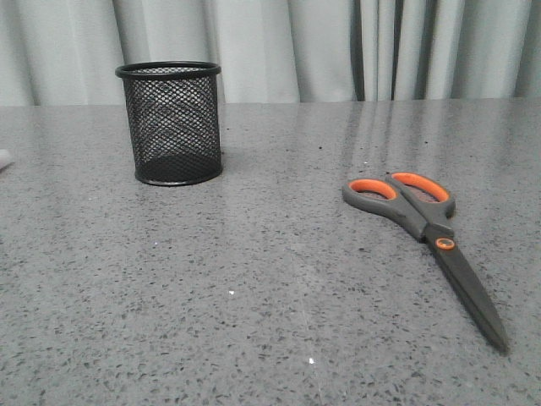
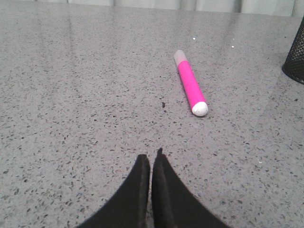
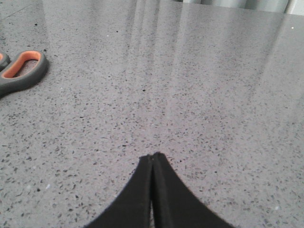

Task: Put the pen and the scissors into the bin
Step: 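Lower the left gripper over the pink highlighter and close on it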

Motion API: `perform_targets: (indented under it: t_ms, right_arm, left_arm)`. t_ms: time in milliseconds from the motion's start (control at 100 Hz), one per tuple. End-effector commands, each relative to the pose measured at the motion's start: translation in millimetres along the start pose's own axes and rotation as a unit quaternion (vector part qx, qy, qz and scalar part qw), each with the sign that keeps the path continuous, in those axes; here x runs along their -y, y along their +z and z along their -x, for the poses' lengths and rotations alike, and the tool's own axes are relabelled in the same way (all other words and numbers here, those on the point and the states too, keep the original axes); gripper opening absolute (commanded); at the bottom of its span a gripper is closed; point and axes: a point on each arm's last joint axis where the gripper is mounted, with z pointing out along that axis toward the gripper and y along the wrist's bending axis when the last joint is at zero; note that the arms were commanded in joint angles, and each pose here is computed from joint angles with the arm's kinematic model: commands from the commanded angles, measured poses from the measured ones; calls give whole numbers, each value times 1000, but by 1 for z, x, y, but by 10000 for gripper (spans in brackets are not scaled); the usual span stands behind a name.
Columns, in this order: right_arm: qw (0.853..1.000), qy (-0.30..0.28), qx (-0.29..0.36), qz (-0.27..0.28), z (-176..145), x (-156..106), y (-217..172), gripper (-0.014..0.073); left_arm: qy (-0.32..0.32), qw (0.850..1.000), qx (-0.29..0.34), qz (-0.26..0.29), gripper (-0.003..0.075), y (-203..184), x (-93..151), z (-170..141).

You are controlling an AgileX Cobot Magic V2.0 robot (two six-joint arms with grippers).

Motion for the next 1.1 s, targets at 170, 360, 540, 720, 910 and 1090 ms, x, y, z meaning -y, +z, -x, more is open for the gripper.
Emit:
perform_targets:
  t_ms: [170, 360, 540, 720, 910, 1090]
  right_arm:
    - [1000, -3, 21, -4, -1, 0, 0, -61]
    - [1000, -3, 21, -4, -1, 0, 0, -61]
    - [1000, -3, 23, -4, 0, 0, 0, -61]
    - [997, -42, 57, -16, 6, 2, 0, -61]
    - [980, -8, 200, -10, 31, 1, -7, -61]
    - [972, 104, 212, 6, 33, 2, -8, -61]
  left_arm:
    - [-5, 1000, 21, -2, -19, 2, 0, -8]
    - [-5, 1000, 21, -2, -19, 2, 0, -8]
    - [-5, 1000, 21, -2, -19, 2, 0, -8]
    - [-5, 1000, 21, -2, -19, 2, 0, -8]
    - [-4, 1000, 22, -2, -19, 2, 0, -8]
    - [5, 998, 65, -4, -19, 2, 1, 0]
